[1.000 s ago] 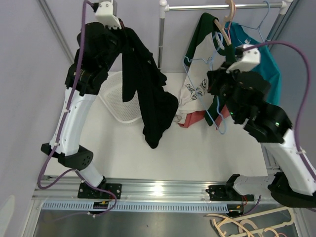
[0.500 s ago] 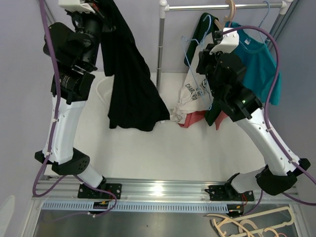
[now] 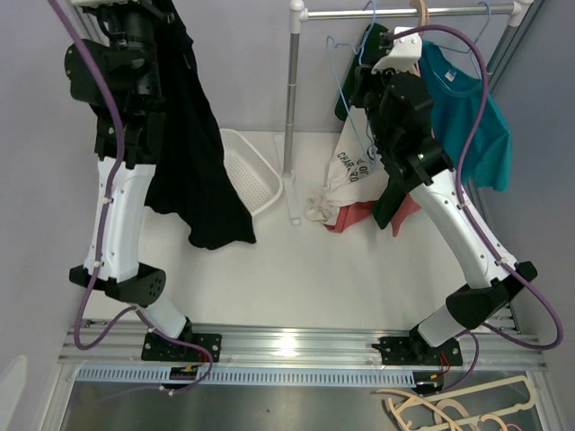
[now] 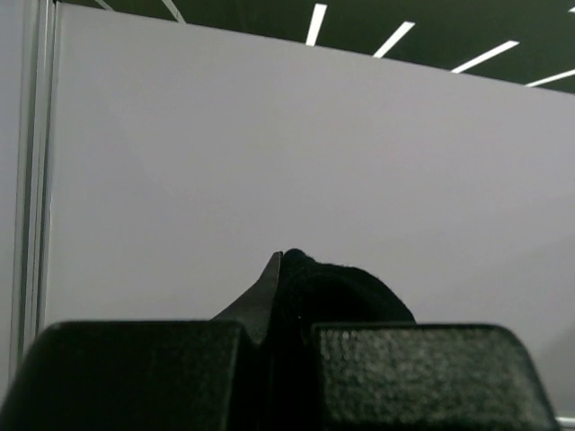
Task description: Remove the t-shirt from the hanger
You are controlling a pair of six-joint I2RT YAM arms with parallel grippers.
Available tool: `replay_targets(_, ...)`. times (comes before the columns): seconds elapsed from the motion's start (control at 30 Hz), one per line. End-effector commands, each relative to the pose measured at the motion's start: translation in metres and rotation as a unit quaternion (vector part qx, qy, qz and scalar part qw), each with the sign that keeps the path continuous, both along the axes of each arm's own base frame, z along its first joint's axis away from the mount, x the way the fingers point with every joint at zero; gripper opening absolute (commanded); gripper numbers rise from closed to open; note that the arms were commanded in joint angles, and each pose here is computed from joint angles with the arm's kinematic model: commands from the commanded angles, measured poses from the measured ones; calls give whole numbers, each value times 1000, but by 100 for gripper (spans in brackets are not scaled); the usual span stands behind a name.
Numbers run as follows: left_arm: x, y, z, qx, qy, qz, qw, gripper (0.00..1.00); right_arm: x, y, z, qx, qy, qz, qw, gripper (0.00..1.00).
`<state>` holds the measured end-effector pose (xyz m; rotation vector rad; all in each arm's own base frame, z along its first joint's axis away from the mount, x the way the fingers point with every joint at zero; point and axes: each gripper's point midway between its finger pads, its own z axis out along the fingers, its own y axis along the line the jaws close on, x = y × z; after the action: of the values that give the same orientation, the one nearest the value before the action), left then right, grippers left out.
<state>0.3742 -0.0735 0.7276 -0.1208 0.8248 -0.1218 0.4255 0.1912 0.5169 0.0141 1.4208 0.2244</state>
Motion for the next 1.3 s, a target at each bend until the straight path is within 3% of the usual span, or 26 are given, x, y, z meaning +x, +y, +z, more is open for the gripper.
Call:
replay_targets(0.0,30,-4,-11,-4,-6,-14,1000,1,1,2,38,8,-59,15,998,0)
replay_targets(0.17,46,-7,-3,-5,-21,-20,1000,1,10,4,43,-1,-66,14,998,0)
replay_targets(0.47,0,-5,34,-46,-100,-70,991,1,28,-3,45,-6,-82,11,997,0)
replay_targets(0.67,-5,-2,43,-34,-125,-53,990,1,47,0,32,-9,-73,17,997,0)
replay_targets(0.77,28,-5,13,-23,-75,-32,996,1,58,7,19,-12,-64,22,998,0)
replay_targets(0.97,98,-9,-101,-40,65,-8,997,1,74,20,-2,-13,-46,39,998,0)
replay_targets(1.13,137,8,-206,-88,206,48,973,1,80,32,-22,-12,-25,60,998,0)
replay_targets(1.27,156,13,-280,-85,311,82,943,1,75,38,-23,-10,-25,79,997,0)
